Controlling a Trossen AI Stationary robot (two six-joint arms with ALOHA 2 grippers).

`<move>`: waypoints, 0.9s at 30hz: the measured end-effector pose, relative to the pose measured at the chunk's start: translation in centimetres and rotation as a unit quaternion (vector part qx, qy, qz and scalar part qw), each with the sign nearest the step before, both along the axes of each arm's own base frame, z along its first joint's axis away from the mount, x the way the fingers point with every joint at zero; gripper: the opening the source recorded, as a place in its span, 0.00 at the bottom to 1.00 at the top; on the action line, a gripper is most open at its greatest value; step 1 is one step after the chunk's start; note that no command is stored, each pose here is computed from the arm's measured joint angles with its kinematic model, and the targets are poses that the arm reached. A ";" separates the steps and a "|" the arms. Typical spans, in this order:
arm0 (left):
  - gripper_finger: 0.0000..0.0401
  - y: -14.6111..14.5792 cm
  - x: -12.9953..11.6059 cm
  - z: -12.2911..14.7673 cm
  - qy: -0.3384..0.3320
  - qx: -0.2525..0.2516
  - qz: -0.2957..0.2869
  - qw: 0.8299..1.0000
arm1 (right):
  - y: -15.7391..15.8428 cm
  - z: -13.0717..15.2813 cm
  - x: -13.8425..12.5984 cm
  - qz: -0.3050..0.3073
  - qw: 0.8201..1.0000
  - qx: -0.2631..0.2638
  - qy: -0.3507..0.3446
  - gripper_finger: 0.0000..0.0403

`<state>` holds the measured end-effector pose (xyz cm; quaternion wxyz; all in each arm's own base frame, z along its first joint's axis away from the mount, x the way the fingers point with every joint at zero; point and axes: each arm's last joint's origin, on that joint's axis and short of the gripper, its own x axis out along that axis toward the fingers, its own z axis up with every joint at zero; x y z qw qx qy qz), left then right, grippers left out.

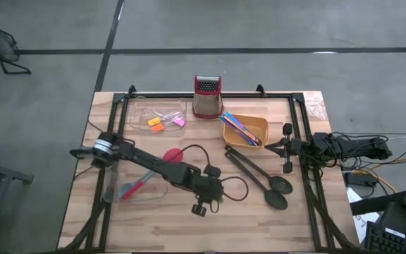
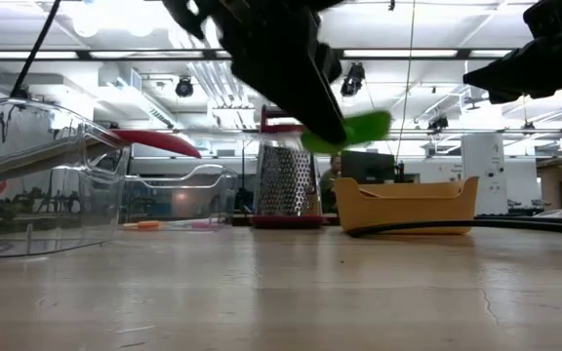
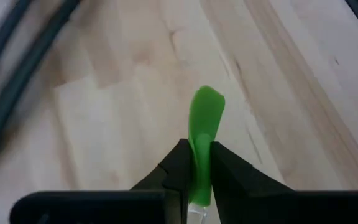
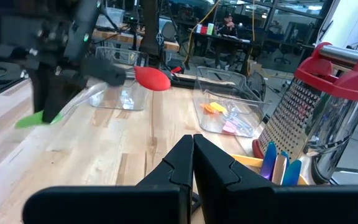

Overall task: Pick & Place Kitchen Items
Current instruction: Put the green spatula into the top transparent bin

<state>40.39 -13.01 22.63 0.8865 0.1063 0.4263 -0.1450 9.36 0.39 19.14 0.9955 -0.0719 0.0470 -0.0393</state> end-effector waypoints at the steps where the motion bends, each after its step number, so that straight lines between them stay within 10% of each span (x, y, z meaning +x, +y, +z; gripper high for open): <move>1: 0.13 0.1 -0.2 0.4 -0.004 0.006 0.004 1.000 | 0.0 0.0 0.0 0.000 1.000 0.000 0.000 0.02; 10: 0.13 1.4 -1.9 5.5 -0.078 0.044 0.012 0.996 | 0.0 0.0 0.0 0.000 1.000 0.000 0.000 0.02; 19: 0.13 4.4 -5.8 10.0 -0.091 0.190 0.106 0.972 | 0.0 0.0 0.0 0.000 1.000 0.000 0.000 0.02; 27: 0.13 10.1 -9.4 10.0 -0.075 0.216 0.192 0.954 | 0.0 0.0 0.0 0.000 1.000 0.000 0.000 0.02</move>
